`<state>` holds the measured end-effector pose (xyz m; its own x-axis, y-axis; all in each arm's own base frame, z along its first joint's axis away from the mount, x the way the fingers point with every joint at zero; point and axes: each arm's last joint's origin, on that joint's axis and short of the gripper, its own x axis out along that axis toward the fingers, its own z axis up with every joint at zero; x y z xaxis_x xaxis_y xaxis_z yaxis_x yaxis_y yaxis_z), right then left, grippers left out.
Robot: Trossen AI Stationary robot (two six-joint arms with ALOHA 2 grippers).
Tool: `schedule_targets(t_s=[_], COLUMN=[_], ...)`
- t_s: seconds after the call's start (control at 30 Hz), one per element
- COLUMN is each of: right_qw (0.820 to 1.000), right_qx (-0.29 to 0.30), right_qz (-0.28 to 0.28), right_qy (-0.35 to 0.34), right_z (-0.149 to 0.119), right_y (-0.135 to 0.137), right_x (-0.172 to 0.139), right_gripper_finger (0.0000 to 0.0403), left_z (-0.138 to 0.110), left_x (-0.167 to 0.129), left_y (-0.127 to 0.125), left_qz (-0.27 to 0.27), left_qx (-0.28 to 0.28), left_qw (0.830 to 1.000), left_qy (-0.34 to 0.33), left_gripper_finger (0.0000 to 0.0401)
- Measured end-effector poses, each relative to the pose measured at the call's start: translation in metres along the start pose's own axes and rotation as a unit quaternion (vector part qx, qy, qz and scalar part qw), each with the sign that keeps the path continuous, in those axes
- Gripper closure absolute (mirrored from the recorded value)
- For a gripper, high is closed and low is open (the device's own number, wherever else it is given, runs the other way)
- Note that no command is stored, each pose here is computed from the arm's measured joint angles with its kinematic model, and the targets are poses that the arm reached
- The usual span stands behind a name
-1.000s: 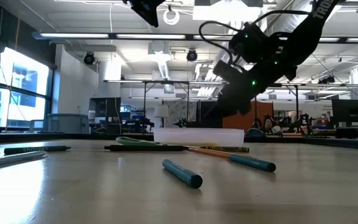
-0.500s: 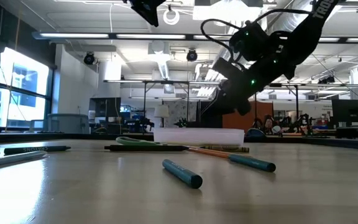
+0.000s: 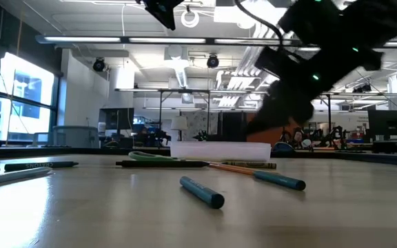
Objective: Pick & place school supplies into a supply box
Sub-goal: Put the green crayon into the supply box
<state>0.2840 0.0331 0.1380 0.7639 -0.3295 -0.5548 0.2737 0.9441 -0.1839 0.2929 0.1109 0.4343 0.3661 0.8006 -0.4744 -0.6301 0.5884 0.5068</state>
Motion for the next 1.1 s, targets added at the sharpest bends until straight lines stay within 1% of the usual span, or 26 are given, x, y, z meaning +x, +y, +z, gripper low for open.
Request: schedule_targets(t_s=[0.03, 0.1, 0.17, 0.23, 0.3, 0.37, 0.47, 0.57, 0.7, 0.8, 0.87, 0.97, 1.1], right_qw=[1.000, 0.999, 0.999, 0.997, 0.995, 0.995, 0.995, 0.994, 0.996, 0.996, 0.997, 0.998, 0.996], right_qx=[-0.001, 0.014, 0.036, 0.060, 0.078, 0.083, 0.084, 0.092, 0.070, 0.068, 0.058, 0.063, 0.075], right_qz=[-0.019, -0.040, -0.032, -0.003, 0.012, 0.014, 0.010, 0.025, 0.030, 0.040, 0.033, 0.019, 0.018], right_qy=[0.002, -0.011, -0.025, -0.038, -0.054, -0.061, -0.049, -0.049, -0.041, -0.034, -0.025, -0.020, -0.047], right_z=[-0.007, -0.016, -0.026, -0.035, -0.042, -0.048, -0.054, -0.054, -0.057, -0.060, -0.065, -0.074, -0.088], right_y=[0.002, 0.006, 0.006, 0.004, 0.002, 0.000, -0.003, -0.003, 0.001, 0.005, 0.006, 0.005, 0.006], right_x=[-0.002, -0.007, -0.010, -0.012, -0.015, -0.017, -0.016, -0.010, 0.005, 0.020, 0.030, 0.045, 0.054], right_gripper_finger=[0.0304, 0.0302, 0.0299, 0.0296, 0.0295, 0.0295, 0.0295, 0.0295, 0.0295, 0.0295, 0.0295, 0.0295, 0.0298], left_z=[0.000, 0.001, 0.001, 0.001, 0.001, 0.001, 0.001, 0.001, 0.001, 0.001, 0.001, 0.001, 0.001], left_x=[0.000, 0.000, 0.000, 0.000, 0.000, 0.000, 0.000, 0.000, 0.000, 0.000, 0.000, 0.000, 0.000], left_y=[0.000, 0.000, 0.000, 0.000, -0.001, -0.001, -0.001, -0.001, -0.001, -0.001, -0.001, -0.001, -0.001], left_qz=[0.000, -0.003, -0.005, -0.009, -0.011, -0.013, -0.013, -0.013, -0.013, -0.013, -0.013, -0.013, -0.013], left_qx=[-0.001, -0.002, -0.003, -0.003, -0.004, -0.004, -0.004, -0.005, -0.007, -0.007, -0.007, -0.007, -0.005], left_qw=[1.000, 1.000, 1.000, 1.000, 1.000, 1.000, 1.000, 1.000, 1.000, 1.000, 1.000, 1.000, 1.000], left_qy=[-0.001, -0.003, -0.003, -0.004, -0.004, -0.004, -0.004, -0.005, -0.007, -0.007, -0.007, -0.007, -0.006], left_gripper_finger=[0.0254, 0.0254, 0.0254, 0.0254, 0.0254, 0.0254, 0.0254, 0.0254, 0.0254, 0.0254, 0.0254, 0.0254, 0.0254])
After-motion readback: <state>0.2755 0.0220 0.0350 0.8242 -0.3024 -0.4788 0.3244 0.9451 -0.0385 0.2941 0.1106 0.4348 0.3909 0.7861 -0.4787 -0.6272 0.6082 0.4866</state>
